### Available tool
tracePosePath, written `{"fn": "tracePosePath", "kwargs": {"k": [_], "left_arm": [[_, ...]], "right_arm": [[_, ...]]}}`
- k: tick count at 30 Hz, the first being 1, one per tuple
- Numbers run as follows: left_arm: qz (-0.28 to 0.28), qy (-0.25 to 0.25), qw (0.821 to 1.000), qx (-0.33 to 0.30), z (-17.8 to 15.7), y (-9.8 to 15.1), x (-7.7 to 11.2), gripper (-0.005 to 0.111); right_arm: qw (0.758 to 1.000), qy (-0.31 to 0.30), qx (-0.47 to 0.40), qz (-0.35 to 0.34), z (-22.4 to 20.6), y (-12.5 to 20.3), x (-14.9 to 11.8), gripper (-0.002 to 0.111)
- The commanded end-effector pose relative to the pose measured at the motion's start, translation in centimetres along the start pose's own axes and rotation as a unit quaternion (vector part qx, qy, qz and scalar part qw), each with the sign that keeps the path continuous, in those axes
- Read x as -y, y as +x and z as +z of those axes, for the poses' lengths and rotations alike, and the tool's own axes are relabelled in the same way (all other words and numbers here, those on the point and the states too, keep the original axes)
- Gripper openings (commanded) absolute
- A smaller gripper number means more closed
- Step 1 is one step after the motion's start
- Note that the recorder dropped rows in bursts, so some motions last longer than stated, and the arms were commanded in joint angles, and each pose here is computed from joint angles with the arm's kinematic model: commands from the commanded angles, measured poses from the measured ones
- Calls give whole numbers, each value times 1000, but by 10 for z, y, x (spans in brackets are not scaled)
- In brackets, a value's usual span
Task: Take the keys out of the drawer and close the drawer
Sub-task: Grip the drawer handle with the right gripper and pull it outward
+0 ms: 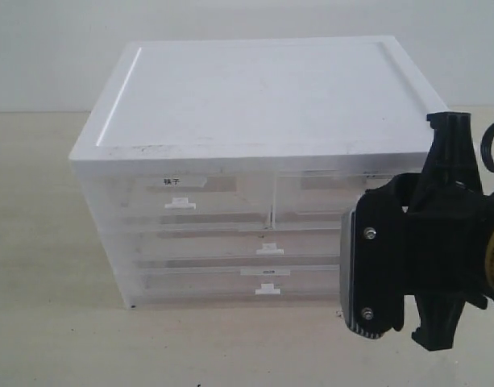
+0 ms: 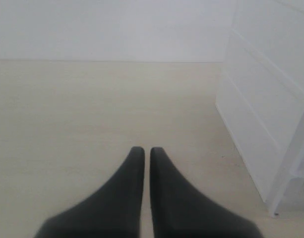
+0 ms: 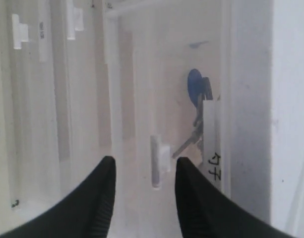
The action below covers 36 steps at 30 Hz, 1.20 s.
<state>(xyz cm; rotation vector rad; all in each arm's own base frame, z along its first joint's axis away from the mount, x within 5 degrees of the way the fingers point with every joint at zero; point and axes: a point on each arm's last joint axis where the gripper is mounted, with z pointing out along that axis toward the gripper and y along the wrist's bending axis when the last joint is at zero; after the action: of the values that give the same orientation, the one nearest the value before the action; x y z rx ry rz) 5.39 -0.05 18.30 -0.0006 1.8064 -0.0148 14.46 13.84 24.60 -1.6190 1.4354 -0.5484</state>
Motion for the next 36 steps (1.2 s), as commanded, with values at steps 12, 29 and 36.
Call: {"fn": "tracePosePath", "kwargs": {"k": [12,29,36], "left_arm": [[2,0,1000,6,0,-2,0,5],[2,0,1000,6,0,-2,0,5],[2,0,1000,6,0,-2,0,5]], "right_arm": [[999,25,-28,0,23,-4,-5,35],[998,-25,-47,-30,3,-23,-33,0],[997,-50,-50,-27,-6,-28,-43,0]]}}
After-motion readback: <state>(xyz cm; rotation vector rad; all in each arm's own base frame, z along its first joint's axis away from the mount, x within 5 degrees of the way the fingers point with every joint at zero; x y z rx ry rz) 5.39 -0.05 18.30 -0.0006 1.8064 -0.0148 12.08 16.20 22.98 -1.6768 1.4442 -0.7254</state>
